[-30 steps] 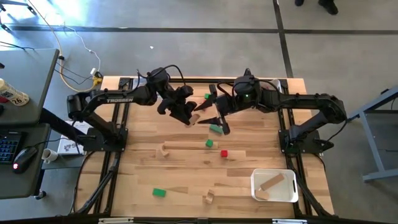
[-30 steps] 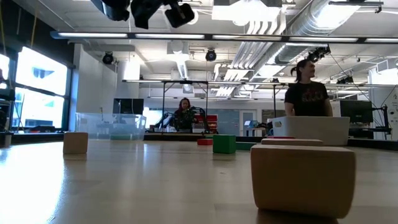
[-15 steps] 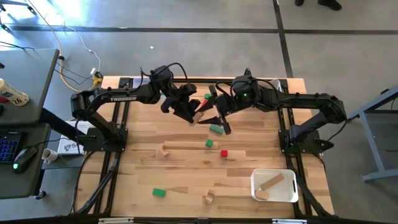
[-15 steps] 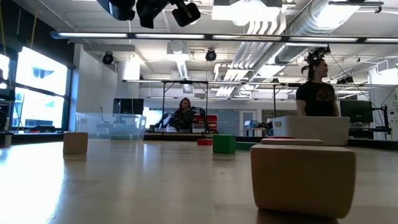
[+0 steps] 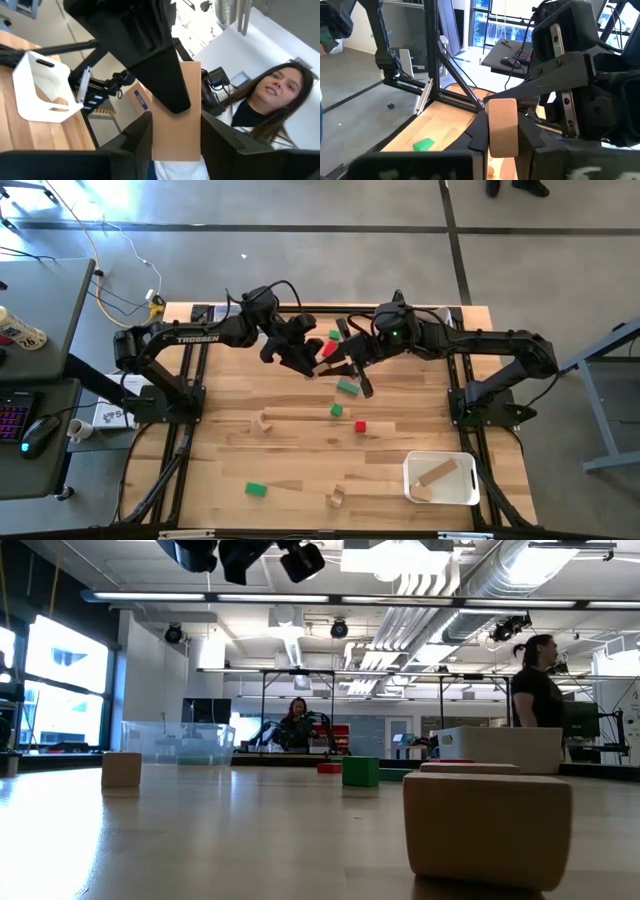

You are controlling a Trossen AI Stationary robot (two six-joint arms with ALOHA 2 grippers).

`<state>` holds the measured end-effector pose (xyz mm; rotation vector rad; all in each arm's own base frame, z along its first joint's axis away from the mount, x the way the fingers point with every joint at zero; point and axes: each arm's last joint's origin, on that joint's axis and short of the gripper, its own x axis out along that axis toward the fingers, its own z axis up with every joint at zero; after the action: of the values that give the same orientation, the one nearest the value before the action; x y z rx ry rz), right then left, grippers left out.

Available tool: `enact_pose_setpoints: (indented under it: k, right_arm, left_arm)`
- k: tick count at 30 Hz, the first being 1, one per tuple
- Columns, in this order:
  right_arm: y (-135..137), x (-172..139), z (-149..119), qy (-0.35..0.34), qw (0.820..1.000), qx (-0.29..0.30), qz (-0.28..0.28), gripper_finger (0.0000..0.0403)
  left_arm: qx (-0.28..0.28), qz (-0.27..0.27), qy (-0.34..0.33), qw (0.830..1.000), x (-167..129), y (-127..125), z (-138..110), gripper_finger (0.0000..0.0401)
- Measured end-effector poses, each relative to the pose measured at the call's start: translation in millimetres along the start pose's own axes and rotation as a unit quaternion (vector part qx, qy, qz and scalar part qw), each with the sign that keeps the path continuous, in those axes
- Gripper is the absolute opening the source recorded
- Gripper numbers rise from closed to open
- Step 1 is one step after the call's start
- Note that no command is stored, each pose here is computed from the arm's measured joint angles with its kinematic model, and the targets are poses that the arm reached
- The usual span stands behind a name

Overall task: Sort & place blocks by color
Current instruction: Put the brown block into the white bin

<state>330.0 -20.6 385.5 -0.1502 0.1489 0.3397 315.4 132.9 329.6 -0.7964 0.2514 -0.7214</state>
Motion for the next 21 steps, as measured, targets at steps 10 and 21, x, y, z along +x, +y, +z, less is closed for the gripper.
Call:
enact_pose_setpoints:
  k: [10,21]
  right_arm:
    - [-1,-2,-9,0.054,0.997,0.057,-0.027,0.0032]
    - [1,-3,-26,0.130,0.980,0.142,-0.041,0.0032]
  left_arm:
    - [0.045,0.031,-0.024,0.998,-1,5,-1,0.0139]
    - [0.047,0.127,-0.019,0.991,-2,24,-14,0.0140]
